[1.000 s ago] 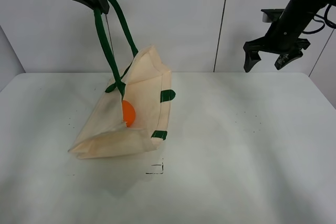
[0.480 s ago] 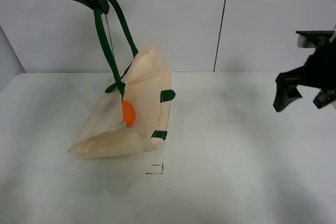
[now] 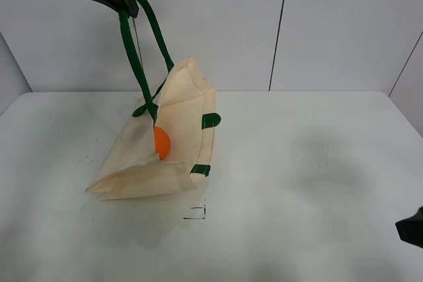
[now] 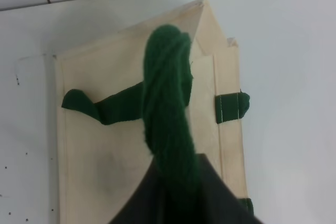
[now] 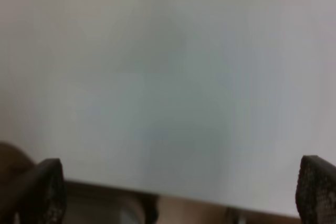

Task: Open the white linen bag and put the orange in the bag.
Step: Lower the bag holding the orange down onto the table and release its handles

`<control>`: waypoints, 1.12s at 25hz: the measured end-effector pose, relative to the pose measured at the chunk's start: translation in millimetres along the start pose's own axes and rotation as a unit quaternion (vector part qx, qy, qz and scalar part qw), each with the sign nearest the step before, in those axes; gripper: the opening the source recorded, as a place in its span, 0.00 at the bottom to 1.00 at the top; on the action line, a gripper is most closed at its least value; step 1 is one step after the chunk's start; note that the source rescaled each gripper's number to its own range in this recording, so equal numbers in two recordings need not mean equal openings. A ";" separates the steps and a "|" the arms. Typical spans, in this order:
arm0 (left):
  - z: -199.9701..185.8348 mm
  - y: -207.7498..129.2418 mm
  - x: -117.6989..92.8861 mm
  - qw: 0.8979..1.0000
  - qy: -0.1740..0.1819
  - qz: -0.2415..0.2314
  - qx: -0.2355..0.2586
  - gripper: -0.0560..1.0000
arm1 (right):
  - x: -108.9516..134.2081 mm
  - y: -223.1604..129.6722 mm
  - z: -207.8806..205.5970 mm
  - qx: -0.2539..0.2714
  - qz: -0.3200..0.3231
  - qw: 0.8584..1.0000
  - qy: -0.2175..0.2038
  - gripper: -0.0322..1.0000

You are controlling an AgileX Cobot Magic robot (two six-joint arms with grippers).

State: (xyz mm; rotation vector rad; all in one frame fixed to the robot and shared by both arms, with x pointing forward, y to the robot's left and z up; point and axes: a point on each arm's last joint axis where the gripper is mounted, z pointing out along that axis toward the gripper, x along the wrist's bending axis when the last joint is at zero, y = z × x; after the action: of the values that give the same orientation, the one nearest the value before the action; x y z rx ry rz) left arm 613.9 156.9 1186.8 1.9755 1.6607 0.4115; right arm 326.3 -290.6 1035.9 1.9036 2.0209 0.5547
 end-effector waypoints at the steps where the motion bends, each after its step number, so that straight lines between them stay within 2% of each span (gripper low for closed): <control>1: 0.0 0.0 0.0 1.000 0.000 0.000 0.000 0.05 | 0.1 -9.9 -5.5 -0.033 -0.002 0.999 -0.001 1.00; 5: 0.0 0.0 0.0 1.000 0.000 0.000 0.000 0.05 | 0.1 -34.2 -33.5 -0.166 -0.009 0.986 -0.010 1.00; 11: 0.0 0.0 -0.1 1.000 -0.001 0.000 0.000 0.05 | 0.2 -68.2 -57.3 -0.297 -0.013 0.955 -0.018 1.00; 14: 11.9 -0.2 -1.0 1.000 -0.002 0.001 0.013 0.05 | -0.2 -71.7 -59.2 -0.309 -0.013 0.951 -0.021 1.00; 17: 40.5 -1.8 -3.0 0.999 -0.007 -0.002 0.043 0.05 | -0.4 -72.0 -58.7 -0.309 -0.013 0.951 -0.022 1.00; 23: 130.9 -17.3 -5.1 0.991 -0.009 -0.001 0.135 0.07 | -0.5 -72.0 -58.7 -0.309 -0.013 0.951 -0.022 1.00; 25: 154.2 -24.0 -4.4 0.987 -0.006 0.001 0.159 0.13 | -0.5 -72.0 -58.7 -0.309 -0.013 0.951 -0.022 1.00; 28: 183.0 -34.1 -3.8 0.982 -0.005 0.001 0.189 0.33 | -0.5 -72.0 -58.7 -0.309 -0.013 0.951 -0.022 1.00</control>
State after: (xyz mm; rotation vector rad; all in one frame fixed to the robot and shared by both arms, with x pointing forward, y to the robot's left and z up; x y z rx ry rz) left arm 684.6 121.5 1018.2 2.2407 1.8382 0.0872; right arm 235.4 -298.1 1052.9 1.4866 1.5797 0.9875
